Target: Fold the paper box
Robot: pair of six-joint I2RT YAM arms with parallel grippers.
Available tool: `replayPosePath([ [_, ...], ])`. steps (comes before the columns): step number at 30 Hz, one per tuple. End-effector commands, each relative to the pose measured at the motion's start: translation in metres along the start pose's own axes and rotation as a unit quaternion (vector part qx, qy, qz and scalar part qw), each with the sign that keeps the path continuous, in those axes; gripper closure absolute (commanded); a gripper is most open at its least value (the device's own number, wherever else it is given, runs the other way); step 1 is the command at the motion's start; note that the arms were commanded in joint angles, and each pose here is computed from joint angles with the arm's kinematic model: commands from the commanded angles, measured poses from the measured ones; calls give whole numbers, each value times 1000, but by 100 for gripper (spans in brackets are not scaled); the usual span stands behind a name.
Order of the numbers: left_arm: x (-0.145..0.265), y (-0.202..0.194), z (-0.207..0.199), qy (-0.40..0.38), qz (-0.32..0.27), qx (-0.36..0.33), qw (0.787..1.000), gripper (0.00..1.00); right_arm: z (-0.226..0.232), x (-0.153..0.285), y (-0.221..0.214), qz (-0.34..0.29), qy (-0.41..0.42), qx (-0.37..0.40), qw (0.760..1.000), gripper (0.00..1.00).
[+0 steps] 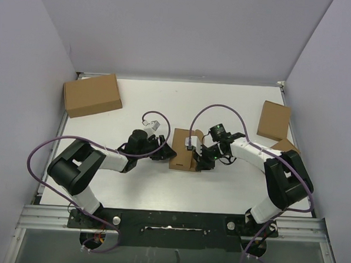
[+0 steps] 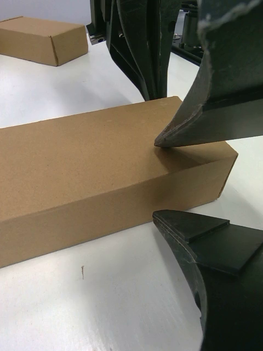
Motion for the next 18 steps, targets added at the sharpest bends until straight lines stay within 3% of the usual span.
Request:
replayPosePath([
  [1, -3, 0, 5, 3, 2, -1, 1000, 53, -4, 3, 11, -16, 6, 9, 1000, 100],
  [18, -8, -1, 1, -3, 9, -4, 1000, 54, 2, 4, 30, -30, -7, 29, 999, 100],
])
Point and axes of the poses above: each gripper's point midway between its finger pads, its own x axis back along the fingers, its own z axis along the line the jaws close on, y = z × x, the point moved 10 cm from there along x, back along the fingers, and after that the axes turned 15 degrees about -x, right-handed, at the moved point
